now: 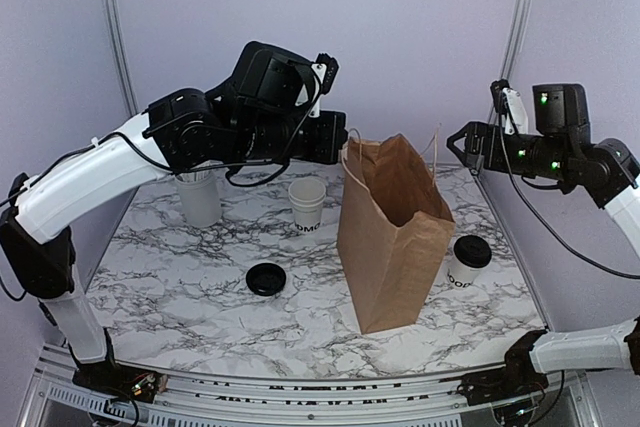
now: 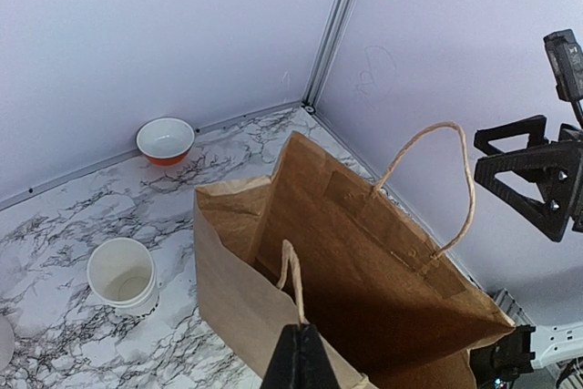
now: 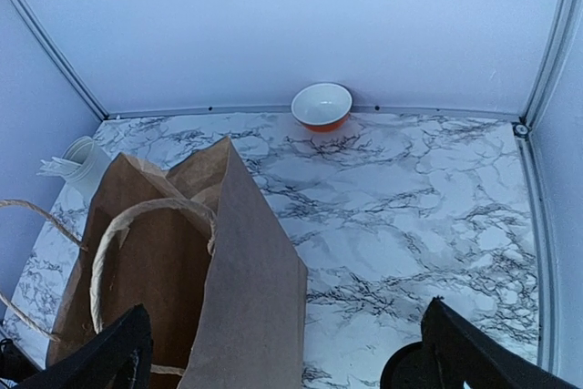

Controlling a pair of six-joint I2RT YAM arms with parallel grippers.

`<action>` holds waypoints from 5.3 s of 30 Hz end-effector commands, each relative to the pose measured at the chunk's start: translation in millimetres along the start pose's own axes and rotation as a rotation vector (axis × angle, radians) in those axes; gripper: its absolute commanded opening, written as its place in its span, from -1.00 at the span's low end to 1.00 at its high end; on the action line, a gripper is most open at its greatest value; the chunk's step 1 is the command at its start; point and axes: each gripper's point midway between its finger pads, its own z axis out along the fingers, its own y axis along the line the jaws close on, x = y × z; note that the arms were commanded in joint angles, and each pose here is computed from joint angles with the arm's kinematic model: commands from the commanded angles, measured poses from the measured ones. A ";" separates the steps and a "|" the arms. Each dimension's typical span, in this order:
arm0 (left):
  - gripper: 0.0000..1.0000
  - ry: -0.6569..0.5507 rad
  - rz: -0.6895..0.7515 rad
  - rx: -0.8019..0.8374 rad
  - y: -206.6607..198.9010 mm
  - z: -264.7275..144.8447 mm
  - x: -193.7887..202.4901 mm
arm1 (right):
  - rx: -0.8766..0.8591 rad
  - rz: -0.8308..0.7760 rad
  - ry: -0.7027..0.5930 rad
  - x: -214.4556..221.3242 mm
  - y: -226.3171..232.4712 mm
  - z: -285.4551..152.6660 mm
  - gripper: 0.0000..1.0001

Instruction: Pack the takeout coffee

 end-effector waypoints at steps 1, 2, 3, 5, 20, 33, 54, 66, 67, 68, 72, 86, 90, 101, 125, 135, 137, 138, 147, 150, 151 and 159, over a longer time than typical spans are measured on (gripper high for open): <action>-1.00 -0.077 -0.033 0.006 1.2 -27.9 -21.8 | 0.039 0.008 -0.008 -2.5 -7.0 -0.4 0.99; -1.00 -0.076 -0.030 0.009 0.5 -28.9 -20.8 | 0.041 0.008 -0.006 -2.0 -7.4 0.4 0.99; -1.00 -0.076 -0.028 0.018 -1.0 -30.5 -21.2 | 0.040 0.008 -0.008 -2.7 -7.2 0.0 0.99; -1.00 -0.074 -0.027 0.032 -3.5 -32.2 -21.6 | 0.039 0.009 -0.007 -2.7 -6.8 0.7 0.99; -1.00 -0.084 -0.032 -0.005 3.8 -47.5 -15.0 | 0.077 0.010 0.060 14.8 -13.9 14.6 1.00; -0.64 -0.136 -0.020 -0.017 11.3 -73.2 -24.9 | 0.282 0.010 0.259 87.4 -57.3 40.2 1.00; 0.63 -0.214 -0.051 -0.112 84.5 -95.2 -28.5 | 0.453 0.242 0.382 189.3 -122.6 33.8 0.77; 0.63 -0.215 -0.075 -0.101 98.8 -97.7 -24.3 | 0.461 0.277 0.383 191.0 -134.0 52.7 0.72; 0.63 -0.214 -0.077 -0.103 100.4 -97.2 -23.6 | 0.458 0.281 0.380 190.4 -135.2 53.9 0.72; 0.63 -0.214 -0.080 -0.102 101.0 -97.1 -23.2 | 0.457 0.281 0.380 190.3 -135.9 54.9 0.72; 0.63 -0.209 -0.083 -0.102 103.6 -95.1 -21.1 | 0.455 0.280 0.379 187.3 -136.4 59.0 0.72; 0.63 -0.195 -0.090 -0.088 104.9 -88.1 -17.8 | 0.447 0.270 0.406 190.7 -135.9 68.6 0.72; 0.63 -0.188 -0.088 -0.087 105.2 -85.4 -16.0 | 0.452 0.262 0.415 191.8 -136.8 70.1 0.68; 0.63 -0.175 -0.090 -0.080 106.3 -81.0 -13.4 | 0.478 0.237 0.461 197.7 -139.1 71.0 0.57; 0.63 -0.155 -0.096 -0.063 108.3 -76.8 -7.8 | 0.543 0.176 0.531 211.3 -132.8 72.4 0.65; 0.63 -0.151 -0.101 -0.053 107.1 -74.8 -6.5 | 0.547 0.186 0.532 213.5 -136.4 70.1 0.62; 0.63 -0.149 -0.102 -0.052 107.1 -74.1 -6.1 | 0.552 0.186 0.535 214.7 -138.1 69.6 0.56; 0.63 -0.150 -0.101 -0.053 107.6 -74.3 -6.6 | 0.553 0.185 0.536 215.2 -138.2 69.5 0.53; 0.62 -0.152 -0.101 -0.052 108.0 -75.0 -7.3 | 0.558 0.181 0.549 218.5 -139.2 67.3 0.48; 0.62 -0.153 -0.102 -0.053 108.3 -75.4 -7.7 | 0.541 0.190 0.509 203.7 -134.6 64.7 0.39; 0.62 -0.154 -0.101 -0.055 108.8 -75.6 -8.2 | 0.534 0.192 0.491 197.0 -133.0 63.3 0.35; 0.62 -0.164 -0.105 -0.070 112.1 -77.1 -10.1 | 0.477 0.202 0.351 142.7 -118.0 48.7 0.30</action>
